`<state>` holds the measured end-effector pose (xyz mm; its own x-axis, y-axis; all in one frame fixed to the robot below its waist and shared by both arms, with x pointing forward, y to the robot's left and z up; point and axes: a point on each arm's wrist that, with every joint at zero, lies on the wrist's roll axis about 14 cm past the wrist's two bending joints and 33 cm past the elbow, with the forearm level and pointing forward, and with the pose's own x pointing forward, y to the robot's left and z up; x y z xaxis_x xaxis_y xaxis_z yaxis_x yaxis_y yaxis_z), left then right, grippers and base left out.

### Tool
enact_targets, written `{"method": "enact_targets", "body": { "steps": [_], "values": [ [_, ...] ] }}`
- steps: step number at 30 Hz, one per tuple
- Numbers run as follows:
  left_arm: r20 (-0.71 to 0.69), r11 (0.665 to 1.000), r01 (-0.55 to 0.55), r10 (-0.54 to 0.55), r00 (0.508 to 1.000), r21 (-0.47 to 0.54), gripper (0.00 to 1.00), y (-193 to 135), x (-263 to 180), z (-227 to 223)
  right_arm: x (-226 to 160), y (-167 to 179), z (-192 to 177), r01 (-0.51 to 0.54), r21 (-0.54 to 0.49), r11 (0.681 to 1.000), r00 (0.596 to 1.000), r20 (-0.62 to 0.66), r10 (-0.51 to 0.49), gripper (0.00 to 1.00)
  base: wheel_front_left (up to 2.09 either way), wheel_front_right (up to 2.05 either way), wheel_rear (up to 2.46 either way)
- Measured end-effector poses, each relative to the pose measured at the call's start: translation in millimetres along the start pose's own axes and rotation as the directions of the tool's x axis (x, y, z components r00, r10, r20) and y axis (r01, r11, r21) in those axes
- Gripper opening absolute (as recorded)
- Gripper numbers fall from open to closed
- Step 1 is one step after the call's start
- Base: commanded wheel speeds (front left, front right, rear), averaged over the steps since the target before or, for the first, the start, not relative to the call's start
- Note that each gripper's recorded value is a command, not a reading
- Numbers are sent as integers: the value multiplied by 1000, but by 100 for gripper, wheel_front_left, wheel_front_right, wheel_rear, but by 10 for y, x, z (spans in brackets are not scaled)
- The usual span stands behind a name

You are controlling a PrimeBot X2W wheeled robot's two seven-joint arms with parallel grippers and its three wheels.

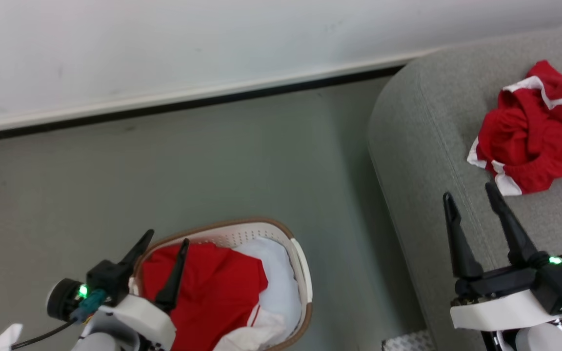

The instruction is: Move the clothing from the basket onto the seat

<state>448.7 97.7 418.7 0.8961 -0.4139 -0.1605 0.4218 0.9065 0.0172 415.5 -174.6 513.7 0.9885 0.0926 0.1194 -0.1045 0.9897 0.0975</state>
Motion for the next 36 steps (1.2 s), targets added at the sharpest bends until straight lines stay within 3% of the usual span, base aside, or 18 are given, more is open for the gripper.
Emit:
{"method": "enact_targets", "body": {
  "steps": [5,10,22,30,36],
  "values": [
    [-167,993,122,-120,979,-2,100,-198,194,-560,138,-135,-7,38,-1,999,999,17,-38,100,0,0,0],
    [-340,969,243,-217,915,38,100,-315,308,-1124,260,-232,-12,58,-13,998,998,33,-57,100,0,0,0],
    [-672,865,495,-320,668,80,100,-422,265,-2263,485,-387,-206,78,-15,997,997,21,-78,100,0,0,0],
    [-808,768,630,-292,511,120,100,-290,240,-2825,547,-475,-350,94,-2,996,996,2,-94,100,0,0,0],
    [-871,659,739,-275,407,137,100,-241,176,-3183,594,-488,-413,87,-16,996,996,-3,-87,100,0,0,0]
  ]
}}
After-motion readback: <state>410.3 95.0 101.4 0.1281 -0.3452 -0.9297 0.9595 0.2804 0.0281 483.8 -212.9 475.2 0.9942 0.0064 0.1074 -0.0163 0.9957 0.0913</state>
